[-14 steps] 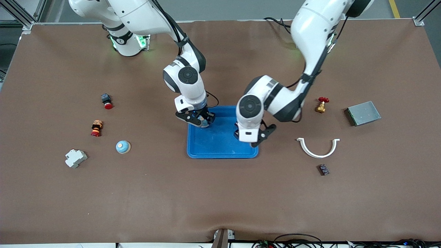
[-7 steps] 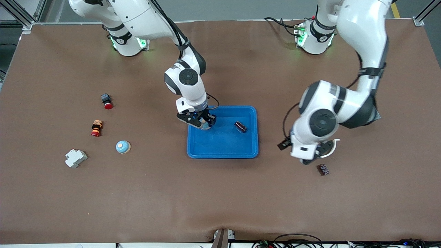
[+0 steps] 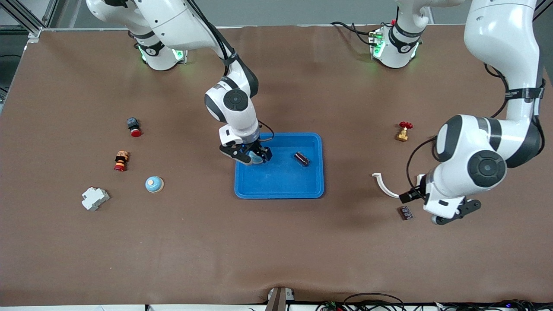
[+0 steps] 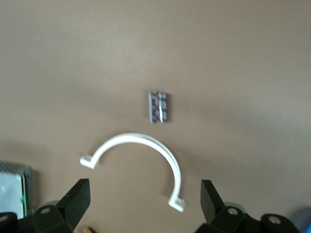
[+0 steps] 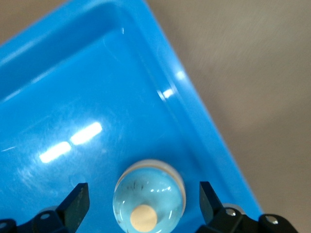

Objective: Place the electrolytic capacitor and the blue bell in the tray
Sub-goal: 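Move the right gripper to the second bell while the left gripper reaches the capacitor, then grasp the second bell with the right gripper while the left gripper grasps the capacitor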

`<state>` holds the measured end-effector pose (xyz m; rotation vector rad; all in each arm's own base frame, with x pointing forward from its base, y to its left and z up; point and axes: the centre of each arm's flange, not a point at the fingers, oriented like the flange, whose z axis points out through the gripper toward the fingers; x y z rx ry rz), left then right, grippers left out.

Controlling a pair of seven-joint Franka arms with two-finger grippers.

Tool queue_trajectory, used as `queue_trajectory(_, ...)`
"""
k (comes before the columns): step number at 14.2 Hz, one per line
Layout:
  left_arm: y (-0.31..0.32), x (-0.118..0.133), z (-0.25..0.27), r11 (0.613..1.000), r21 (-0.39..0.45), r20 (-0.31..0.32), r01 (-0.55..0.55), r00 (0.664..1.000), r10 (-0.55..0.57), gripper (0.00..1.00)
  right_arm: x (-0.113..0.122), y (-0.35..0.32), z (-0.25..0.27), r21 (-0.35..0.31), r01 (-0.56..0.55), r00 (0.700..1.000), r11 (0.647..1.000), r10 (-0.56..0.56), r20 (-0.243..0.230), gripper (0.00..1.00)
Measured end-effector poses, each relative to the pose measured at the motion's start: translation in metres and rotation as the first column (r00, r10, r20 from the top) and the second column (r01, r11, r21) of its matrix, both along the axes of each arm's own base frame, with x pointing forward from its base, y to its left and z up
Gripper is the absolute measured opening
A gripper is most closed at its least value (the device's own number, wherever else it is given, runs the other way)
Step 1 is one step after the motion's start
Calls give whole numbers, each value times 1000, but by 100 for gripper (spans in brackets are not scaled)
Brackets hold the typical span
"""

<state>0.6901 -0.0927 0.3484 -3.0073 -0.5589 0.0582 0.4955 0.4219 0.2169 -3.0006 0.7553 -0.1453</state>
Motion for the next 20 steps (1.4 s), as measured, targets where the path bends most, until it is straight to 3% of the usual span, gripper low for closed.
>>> queue_trajectory(2,18,5,-15,1000,-7,8,7,1000,-7,100,26,-18,39,-50,-55,998,997,53,-42,100)
queue_trajectory(6,12,13,-67,999,-27,26,23,999,-22,100,71,-89,86,-71,-149,987,986,145,-66,100)
queue_trajectory(9,12,15,-84,999,-31,26,24,999,-23,100,84,-114,88,-78,-202,977,976,196,-80,100)
queue_trajectory(14,13,20,-80,999,-40,77,25,997,-22,100,103,-164,81,-82,-284,956,955,275,-100,100)
queue_trajectory(20,19,25,-80,999,-45,112,18,994,-13,100,117,-266,43,-83,-406,914,910,403,-50,100)
